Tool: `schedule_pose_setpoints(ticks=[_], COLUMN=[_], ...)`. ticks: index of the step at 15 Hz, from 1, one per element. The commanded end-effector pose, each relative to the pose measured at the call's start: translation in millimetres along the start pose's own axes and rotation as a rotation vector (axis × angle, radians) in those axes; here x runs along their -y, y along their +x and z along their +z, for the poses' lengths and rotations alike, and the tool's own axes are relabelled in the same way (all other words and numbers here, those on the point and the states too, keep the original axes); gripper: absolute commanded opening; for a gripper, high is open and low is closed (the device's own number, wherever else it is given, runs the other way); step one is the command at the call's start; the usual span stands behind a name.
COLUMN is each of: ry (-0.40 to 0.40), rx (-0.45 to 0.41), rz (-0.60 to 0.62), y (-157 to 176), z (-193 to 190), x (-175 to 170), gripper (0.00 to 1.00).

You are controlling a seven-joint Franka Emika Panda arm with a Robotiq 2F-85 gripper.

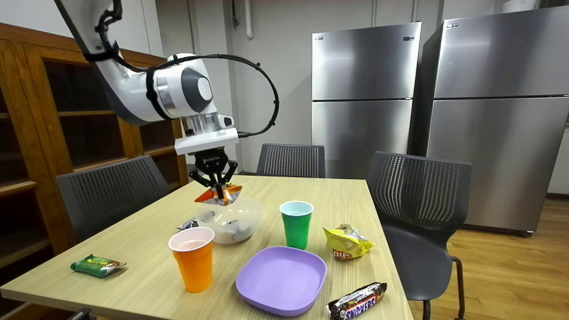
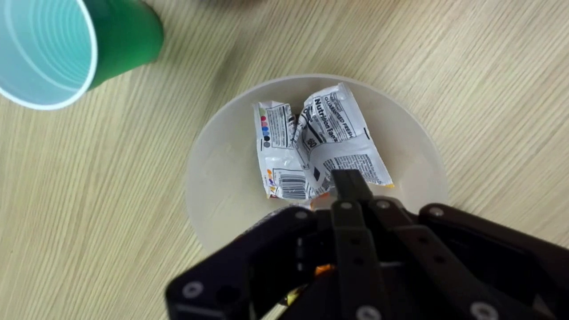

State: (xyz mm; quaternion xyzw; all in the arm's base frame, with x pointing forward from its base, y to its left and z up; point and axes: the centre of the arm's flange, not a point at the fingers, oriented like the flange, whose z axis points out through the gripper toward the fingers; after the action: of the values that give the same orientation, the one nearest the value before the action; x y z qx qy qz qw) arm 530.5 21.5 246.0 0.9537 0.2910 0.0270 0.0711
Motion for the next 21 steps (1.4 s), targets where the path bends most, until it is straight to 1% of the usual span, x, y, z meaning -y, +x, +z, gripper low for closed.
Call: schedule_pose_setpoints(ticks=[1,4,5,6,7,11,15,16,19,20,21], ry=[0.025,0.035,0.039,0.04,0.039,0.006,-0.038,-0.047,-0.062,-0.059,-0.047], rx=[-0.005,-0.001,0.0,-0.001,0.001,-0.01,-0.037,-0.049,-0.071,-0.066,-0.055], rz=[0.01,0.025,0.028,0.028,0.03,0.014,-0.053,-0.071,-0.103,-0.112,-0.076], y=[11,15,16,17,18,15,13,13,19,22,28], z=[15,23,24,24,25,7,-18,-25,-41,-44,-28], x=[-13,-18,-19,-20,-20,-15,-1,4,20,25,12], gripper=[0.0,0.0,0.26,0.27,0.32,0.62,0.94,0.99,1.0,1.0,1.0])
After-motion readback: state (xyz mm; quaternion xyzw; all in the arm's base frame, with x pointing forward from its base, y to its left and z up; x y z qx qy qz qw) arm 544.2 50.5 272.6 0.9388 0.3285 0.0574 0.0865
